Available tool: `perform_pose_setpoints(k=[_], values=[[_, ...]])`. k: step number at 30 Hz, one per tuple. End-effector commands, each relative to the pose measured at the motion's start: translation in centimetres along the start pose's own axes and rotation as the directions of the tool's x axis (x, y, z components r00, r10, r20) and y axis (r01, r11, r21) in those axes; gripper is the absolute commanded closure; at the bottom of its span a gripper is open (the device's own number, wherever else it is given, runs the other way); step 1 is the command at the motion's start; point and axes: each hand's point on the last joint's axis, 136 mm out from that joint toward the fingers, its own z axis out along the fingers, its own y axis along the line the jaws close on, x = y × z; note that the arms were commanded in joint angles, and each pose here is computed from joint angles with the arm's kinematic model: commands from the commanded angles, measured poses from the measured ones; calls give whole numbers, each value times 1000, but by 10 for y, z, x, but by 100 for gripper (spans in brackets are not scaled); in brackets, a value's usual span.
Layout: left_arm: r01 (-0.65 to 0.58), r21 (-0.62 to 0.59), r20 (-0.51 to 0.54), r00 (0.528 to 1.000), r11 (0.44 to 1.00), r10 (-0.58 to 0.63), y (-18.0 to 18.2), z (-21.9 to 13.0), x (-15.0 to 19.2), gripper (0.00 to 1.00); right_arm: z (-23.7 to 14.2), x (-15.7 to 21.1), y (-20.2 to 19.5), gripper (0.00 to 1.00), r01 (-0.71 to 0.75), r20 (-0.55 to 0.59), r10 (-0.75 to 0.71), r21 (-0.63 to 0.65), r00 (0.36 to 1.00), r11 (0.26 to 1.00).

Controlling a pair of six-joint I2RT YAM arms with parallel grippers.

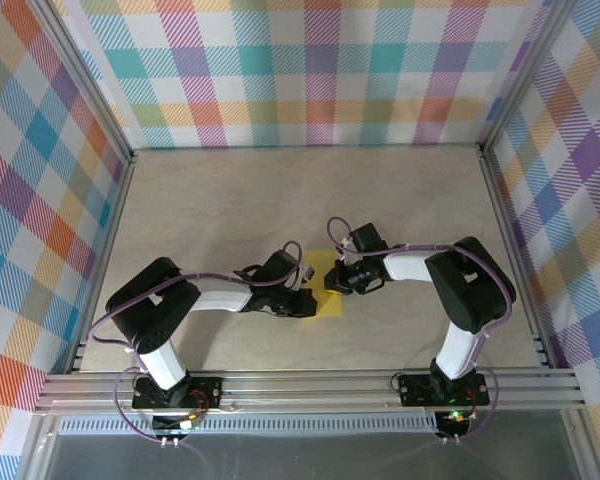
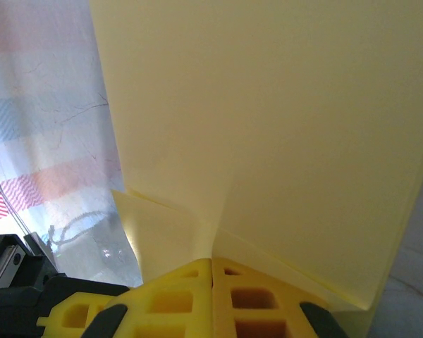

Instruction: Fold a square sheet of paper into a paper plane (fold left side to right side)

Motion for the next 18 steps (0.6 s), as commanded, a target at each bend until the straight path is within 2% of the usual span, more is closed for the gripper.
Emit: perform_pose_setpoints(k=[1, 8, 18], values=[[46, -24, -47, 998, 999, -48, 14, 0, 24, 100, 10, 28, -50, 100, -85, -75, 99, 174, 992, 981], [92, 14, -17, 996, 996, -91, 18, -3, 29, 100, 11, 26, -47, 100, -88, -77, 101, 152, 992, 984], [60, 75, 56, 996, 995, -64, -6, -33, 4, 100, 9, 25, -41, 100, -84, -72, 94, 133, 993, 988]])
